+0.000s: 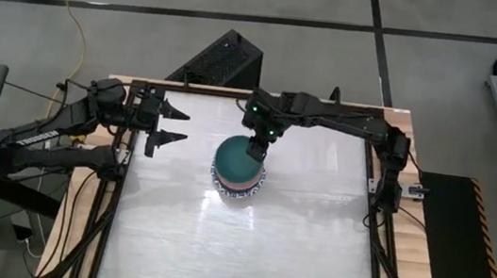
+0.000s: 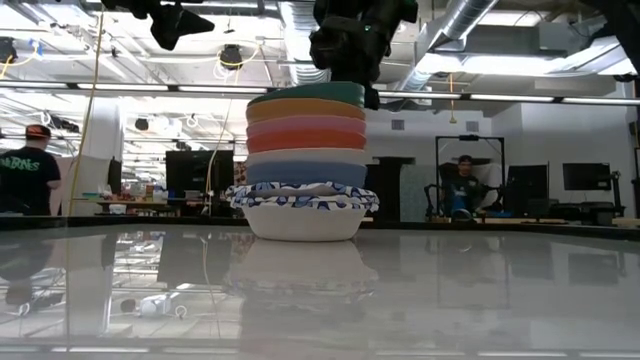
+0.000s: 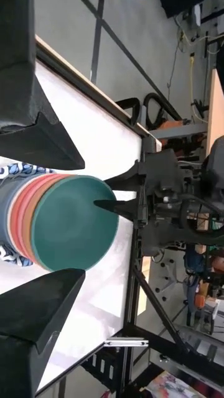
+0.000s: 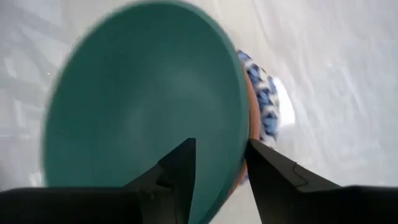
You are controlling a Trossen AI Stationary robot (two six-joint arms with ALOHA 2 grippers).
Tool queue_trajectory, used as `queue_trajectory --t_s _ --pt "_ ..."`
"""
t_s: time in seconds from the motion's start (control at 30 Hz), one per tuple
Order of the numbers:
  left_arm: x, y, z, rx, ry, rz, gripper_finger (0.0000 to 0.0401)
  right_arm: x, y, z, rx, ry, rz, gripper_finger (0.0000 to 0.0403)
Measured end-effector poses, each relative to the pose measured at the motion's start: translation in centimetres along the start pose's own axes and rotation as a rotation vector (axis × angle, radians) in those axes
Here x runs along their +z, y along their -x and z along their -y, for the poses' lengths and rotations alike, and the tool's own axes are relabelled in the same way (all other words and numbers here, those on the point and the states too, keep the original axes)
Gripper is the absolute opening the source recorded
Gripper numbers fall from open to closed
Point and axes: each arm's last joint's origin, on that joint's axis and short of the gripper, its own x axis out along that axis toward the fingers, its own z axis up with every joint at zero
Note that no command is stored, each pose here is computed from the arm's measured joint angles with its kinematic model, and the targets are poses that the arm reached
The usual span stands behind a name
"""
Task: Nest bowls inside each other
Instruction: Stack the green bowl on top of the orange bowl
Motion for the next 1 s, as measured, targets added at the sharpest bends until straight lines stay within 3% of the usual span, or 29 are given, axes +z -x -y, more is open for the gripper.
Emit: queue_trajectory --t_s 0.17,0.5,1.0 --pt "0.0 0.0 0.0 0.0 0.0 0.0 0.0261 0.0 0.0 0.1 -0.031 0.0 0.001 0.0172" --pt "-0.4 0.0 0.0 0.0 0.007 -0.039 0.0261 -0.1 -0.1 -0.2 -0.036 0.014 -0.003 0.0252" --pt "-0.5 0.0 0.0 0.001 -0.001 -0.051 0.0261 0.5 2.2 0.3 -0.061 -0.008 0.011 0.0254"
